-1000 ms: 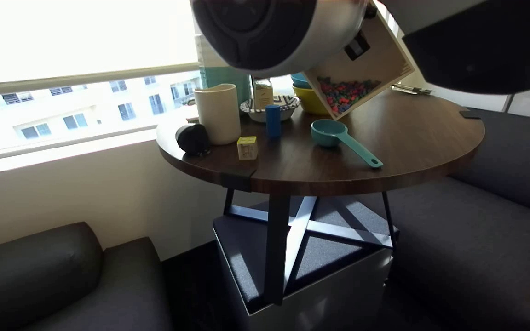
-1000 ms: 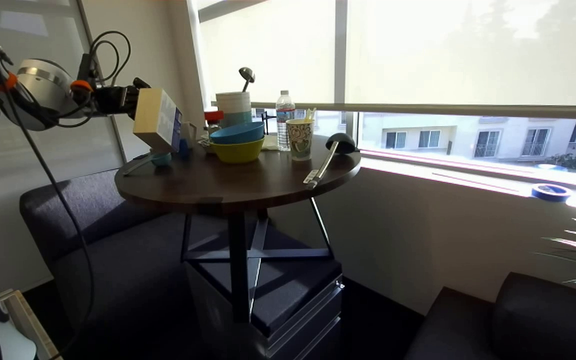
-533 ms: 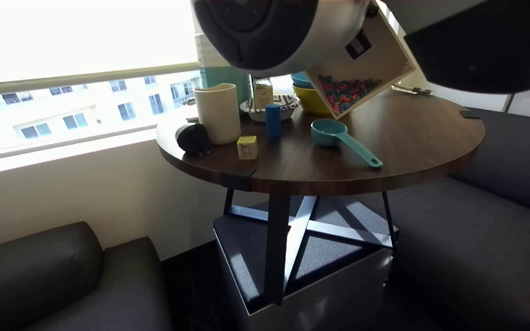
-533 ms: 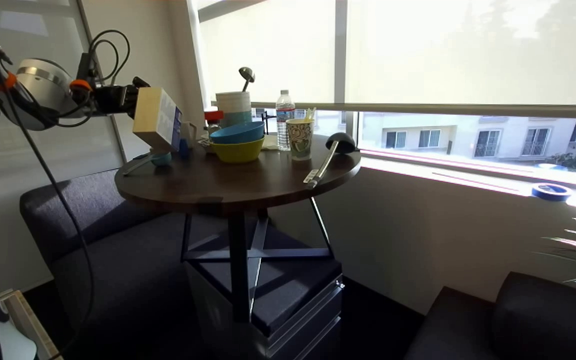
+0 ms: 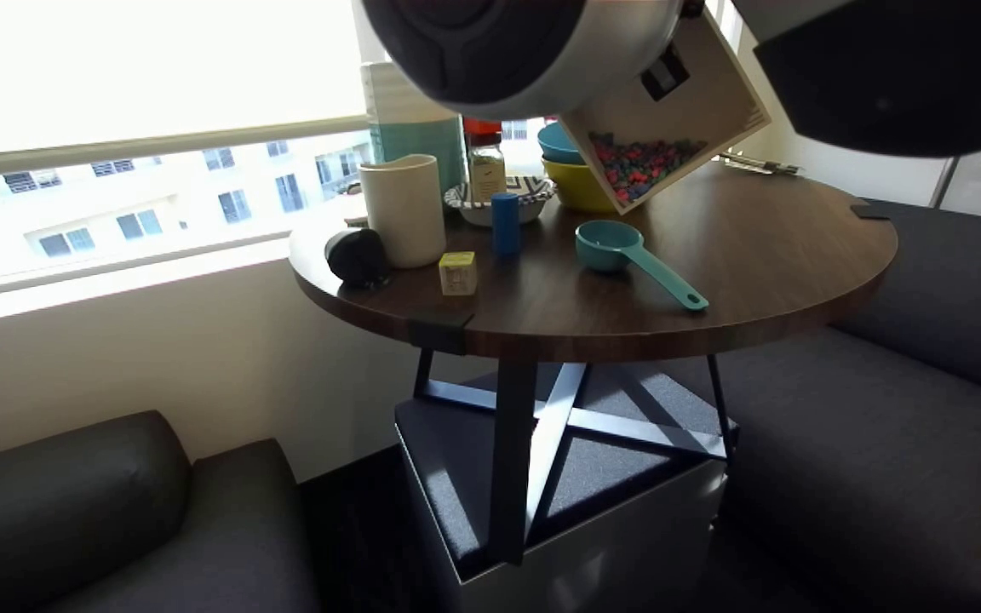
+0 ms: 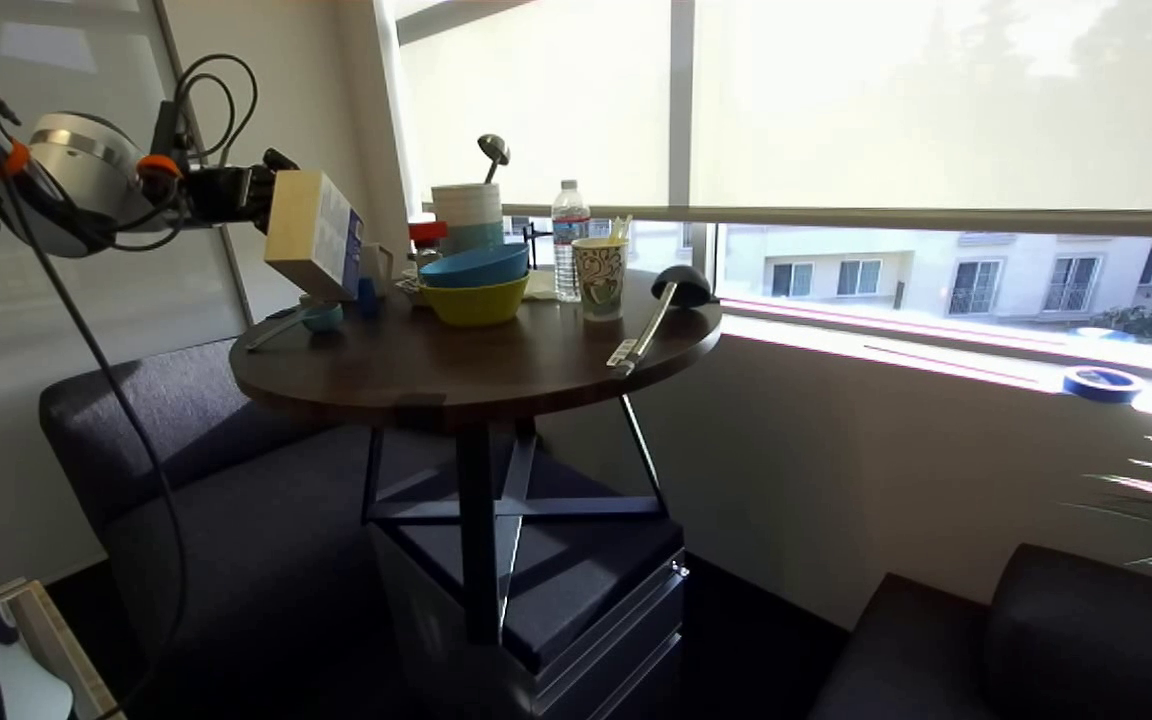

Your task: Pick up the square wooden box and pour some of the substance into the blue measuring spoon on the table, put the square wooden box on the table

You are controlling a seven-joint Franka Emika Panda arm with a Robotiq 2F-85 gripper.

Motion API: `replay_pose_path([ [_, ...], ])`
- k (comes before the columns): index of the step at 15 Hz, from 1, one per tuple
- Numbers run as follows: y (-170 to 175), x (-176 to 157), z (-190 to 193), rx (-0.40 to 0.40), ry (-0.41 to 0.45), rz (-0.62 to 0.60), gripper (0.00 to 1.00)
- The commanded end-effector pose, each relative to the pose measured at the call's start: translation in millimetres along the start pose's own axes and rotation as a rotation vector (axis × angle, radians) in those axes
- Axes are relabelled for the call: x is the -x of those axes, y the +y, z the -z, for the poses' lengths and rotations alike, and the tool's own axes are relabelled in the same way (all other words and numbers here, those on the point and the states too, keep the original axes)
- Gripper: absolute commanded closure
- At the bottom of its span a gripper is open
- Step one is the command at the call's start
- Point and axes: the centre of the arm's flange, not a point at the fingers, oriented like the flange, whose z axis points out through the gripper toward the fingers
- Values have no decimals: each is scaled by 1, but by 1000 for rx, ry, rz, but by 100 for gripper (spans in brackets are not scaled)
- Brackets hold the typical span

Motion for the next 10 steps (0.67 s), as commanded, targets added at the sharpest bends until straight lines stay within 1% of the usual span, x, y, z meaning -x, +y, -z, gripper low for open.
replay_pose_path([
  [1,6,10,-1,16,7,-4,98],
  [3,5,11,-2,25,-8,1,98],
  [4,7,12,1,7,34,-13,98],
  [5,5,10,-4,39,-25,9,98],
  [6,6,11,0,10,18,-8,98],
  [7,6,10,-1,28,-5,-2,98],
  [8,7,10,0,10,18,-7,98],
  [9,6,10,-2,23,-2,2,98],
  [10,5,11,-1,22,3,3,98],
])
